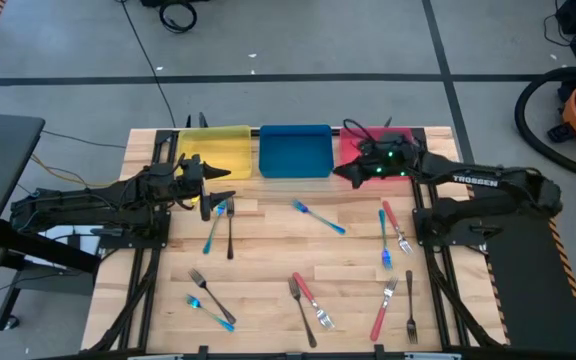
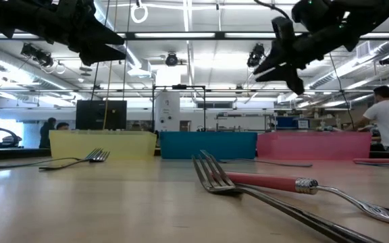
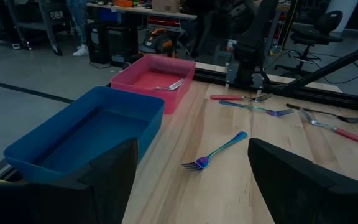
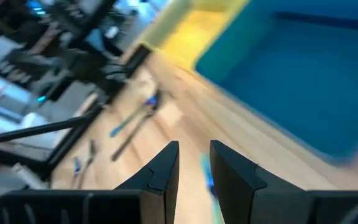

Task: Sort silverware by color (type)
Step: Put the middle top blue fork into the blue bin

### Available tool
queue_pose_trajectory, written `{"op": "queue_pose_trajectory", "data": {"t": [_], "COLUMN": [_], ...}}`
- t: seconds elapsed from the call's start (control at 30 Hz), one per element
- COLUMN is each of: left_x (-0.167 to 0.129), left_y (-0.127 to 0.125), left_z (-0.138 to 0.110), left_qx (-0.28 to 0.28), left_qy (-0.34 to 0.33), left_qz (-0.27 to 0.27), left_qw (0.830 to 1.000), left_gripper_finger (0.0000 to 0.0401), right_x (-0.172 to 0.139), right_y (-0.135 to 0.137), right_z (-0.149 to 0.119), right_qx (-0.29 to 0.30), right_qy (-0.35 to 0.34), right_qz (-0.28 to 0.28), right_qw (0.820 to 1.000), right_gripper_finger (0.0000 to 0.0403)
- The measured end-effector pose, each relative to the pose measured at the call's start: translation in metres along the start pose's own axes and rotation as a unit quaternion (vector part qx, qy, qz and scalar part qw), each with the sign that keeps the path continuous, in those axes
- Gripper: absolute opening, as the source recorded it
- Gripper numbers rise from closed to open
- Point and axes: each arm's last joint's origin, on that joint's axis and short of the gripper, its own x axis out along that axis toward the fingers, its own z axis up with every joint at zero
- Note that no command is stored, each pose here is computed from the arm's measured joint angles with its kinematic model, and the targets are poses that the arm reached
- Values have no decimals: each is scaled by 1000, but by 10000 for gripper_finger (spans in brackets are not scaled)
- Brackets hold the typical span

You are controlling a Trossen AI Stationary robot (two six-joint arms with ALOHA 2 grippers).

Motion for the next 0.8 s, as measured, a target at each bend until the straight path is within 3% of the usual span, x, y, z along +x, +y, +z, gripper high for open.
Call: {"op": "queue_pose_trajectory", "data": {"t": [0.4,0.8], "left_x": [0,0], "left_y": [0,0], "left_z": [0,0], "left_qx": [-4,-3], "left_qy": [0,1], "left_qz": [0,0], "left_qw": [1000,1000], "left_gripper_finger": [306,306], "right_x": [64,104], "right_y": [13,-3], "right_z": [-20,-46], "right_qx": [-106,-195], "right_qy": [-4,20], "right_qz": [83,80], "right_qw": [991,977], "right_gripper_finger": [99,99]}}
